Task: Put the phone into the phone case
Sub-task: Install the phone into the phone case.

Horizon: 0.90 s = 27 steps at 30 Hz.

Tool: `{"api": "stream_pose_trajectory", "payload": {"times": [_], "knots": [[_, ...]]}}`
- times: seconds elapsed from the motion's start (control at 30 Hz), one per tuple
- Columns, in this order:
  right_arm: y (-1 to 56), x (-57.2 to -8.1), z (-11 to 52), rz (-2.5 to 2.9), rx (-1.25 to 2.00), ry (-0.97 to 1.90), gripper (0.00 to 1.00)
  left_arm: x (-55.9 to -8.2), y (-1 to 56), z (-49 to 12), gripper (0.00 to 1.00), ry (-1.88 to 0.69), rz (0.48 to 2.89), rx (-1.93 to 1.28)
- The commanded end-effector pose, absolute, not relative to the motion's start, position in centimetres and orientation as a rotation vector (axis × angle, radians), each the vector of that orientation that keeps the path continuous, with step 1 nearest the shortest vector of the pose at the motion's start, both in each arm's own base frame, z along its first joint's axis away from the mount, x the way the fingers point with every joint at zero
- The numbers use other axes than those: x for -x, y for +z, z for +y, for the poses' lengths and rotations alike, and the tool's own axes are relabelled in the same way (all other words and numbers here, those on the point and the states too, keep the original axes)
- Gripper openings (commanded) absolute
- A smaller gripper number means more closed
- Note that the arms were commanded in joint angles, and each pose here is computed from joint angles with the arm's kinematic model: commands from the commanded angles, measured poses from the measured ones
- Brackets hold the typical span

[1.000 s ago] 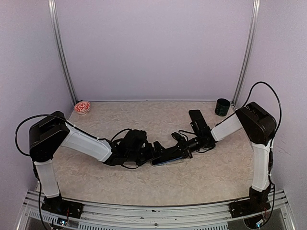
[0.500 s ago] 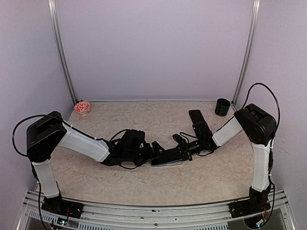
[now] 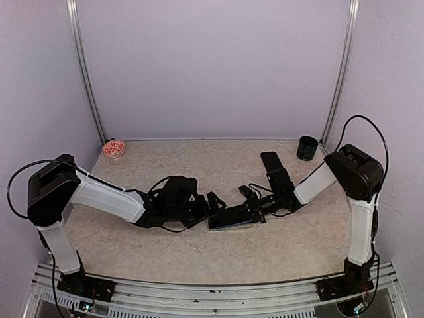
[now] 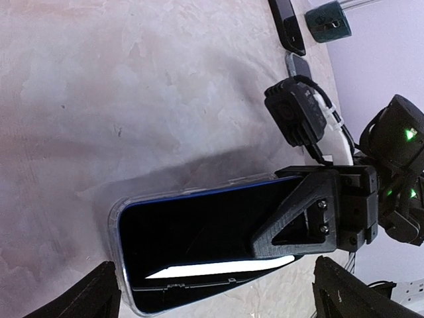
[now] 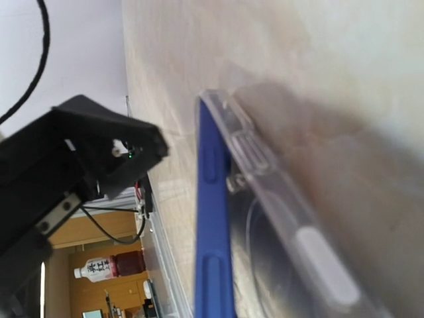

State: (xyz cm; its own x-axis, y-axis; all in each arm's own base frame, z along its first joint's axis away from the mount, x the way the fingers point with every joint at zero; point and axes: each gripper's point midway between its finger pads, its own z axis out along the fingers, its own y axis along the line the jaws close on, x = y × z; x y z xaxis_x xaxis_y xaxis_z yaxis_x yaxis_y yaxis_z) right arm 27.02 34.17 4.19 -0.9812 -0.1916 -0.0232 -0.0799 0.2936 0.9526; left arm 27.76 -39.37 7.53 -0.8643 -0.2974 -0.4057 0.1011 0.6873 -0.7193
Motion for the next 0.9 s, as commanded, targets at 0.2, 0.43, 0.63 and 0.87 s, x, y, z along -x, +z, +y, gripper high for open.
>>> {"api": "stream_pose_trajectory", "payload": {"times": [0.2,0.43,0.63,0.87], "knots": [[5.7,-26.0,34.6,-2.409,-0.247,-1.818,0.0,-27.7,4.9,-37.8,0.99,-0.98,2.454,0.181],[7.1,-25.8,34.6,-2.381,-0.276,-1.866,0.0,-27.8,4.6,-37.9,0.99,-1.004,2.46,0.187],[8.3,-26.0,34.8,-2.37,-0.305,-1.909,0.0,-27.3,4.4,-38.3,0.99,-1.071,2.46,0.186],[9.3,-26.0,34.9,-2.36,-0.338,-1.945,0.0,-26.8,5.3,-39.0,0.99,-1.219,2.406,0.175]]}}
